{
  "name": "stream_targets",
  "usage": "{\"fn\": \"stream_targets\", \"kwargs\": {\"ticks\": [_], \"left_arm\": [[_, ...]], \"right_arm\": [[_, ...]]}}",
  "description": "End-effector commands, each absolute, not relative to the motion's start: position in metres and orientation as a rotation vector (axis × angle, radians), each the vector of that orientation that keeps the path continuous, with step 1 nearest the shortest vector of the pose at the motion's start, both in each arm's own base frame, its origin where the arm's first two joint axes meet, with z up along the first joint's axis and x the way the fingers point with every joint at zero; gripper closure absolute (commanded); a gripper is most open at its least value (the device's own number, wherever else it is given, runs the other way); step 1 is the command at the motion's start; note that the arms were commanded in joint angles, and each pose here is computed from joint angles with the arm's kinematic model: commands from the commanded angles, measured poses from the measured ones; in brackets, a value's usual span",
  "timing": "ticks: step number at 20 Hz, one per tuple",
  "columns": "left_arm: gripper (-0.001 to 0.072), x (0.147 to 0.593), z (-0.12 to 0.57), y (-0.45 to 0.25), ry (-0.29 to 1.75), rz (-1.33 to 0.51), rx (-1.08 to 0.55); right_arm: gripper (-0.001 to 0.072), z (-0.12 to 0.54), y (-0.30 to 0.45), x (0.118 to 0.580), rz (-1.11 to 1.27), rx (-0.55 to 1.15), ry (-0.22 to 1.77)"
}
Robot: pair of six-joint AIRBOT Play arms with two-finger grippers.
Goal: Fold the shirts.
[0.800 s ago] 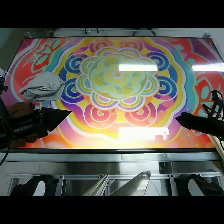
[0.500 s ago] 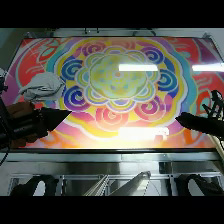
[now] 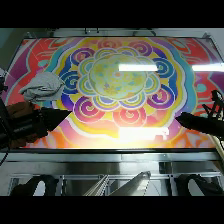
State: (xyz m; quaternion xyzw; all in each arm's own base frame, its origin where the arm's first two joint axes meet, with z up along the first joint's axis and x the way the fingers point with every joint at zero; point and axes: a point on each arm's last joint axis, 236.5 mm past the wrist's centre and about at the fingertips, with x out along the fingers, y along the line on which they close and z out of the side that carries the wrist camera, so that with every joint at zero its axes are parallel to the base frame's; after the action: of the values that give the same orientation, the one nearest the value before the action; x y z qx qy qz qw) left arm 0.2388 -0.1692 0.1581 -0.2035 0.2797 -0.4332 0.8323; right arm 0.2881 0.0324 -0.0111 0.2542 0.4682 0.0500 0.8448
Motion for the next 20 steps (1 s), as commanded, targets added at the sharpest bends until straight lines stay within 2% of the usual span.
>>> {"fn": "stream_targets", "kwargs": {"ticks": [1, 5, 6, 9, 11, 12, 13, 14, 16, 20], "left_arm": [[0.0710, 0.241, 0.169, -0.171, 0.558, -0.926, -0.469], [0.0711, 0.248, 0.192, -0.173, 0.482, -0.939, -0.549], [0.0712, 0.264, 0.187, -0.160, 0.469, -0.851, -0.538], [0.0704, 0.331, 0.141, -0.056, 0.592, -0.343, -0.476], [0.0690, 0.361, 0.140, 0.010, 0.595, -0.172, -0.389], [0.0558, 0.378, 0.142, 0.042, 0.583, -0.107, -0.374], [0.0246, 0.395, 0.140, 0.070, 0.573, -0.059, -0.371], [-0.0013, 0.414, 0.131, 0.098, 0.582, -0.014, -0.393], [0.0001, 0.443, 0.097, 0.135, 0.663, 0.008, -0.458], [0.0002, 0.473, 0.011, 0.148, 0.912, -0.131, -0.584]], "right_arm": [[0.0697, -0.007, 0.022, 0.301, 0.068, 0.531, 0.928], [0.0697, -0.006, 0.016, 0.308, 0.047, 0.527, 0.900], [0.0697, -0.006, 0.016, 0.308, 0.047, 0.527, 0.900], [0.0697, -0.004, 0.019, 0.309, 0.052, 0.549, 0.892], [0.0696, 0.001, 0.023, 0.312, 0.062, 0.589, 0.878], [0.0696, 0.003, 0.026, 0.313, 0.068, 0.615, 0.869], [0.0696, 0.004, 0.028, 0.313, 0.072, 0.622, 0.870], [0.0696, 0.003, 0.030, 0.311, 0.079, 0.622, 0.883], [0.0695, 0.002, 0.032, 0.310, 0.085, 0.629, 0.890], [0.0695, 0.002, 0.036, 0.307, 0.100, 0.641, 0.903]]}}
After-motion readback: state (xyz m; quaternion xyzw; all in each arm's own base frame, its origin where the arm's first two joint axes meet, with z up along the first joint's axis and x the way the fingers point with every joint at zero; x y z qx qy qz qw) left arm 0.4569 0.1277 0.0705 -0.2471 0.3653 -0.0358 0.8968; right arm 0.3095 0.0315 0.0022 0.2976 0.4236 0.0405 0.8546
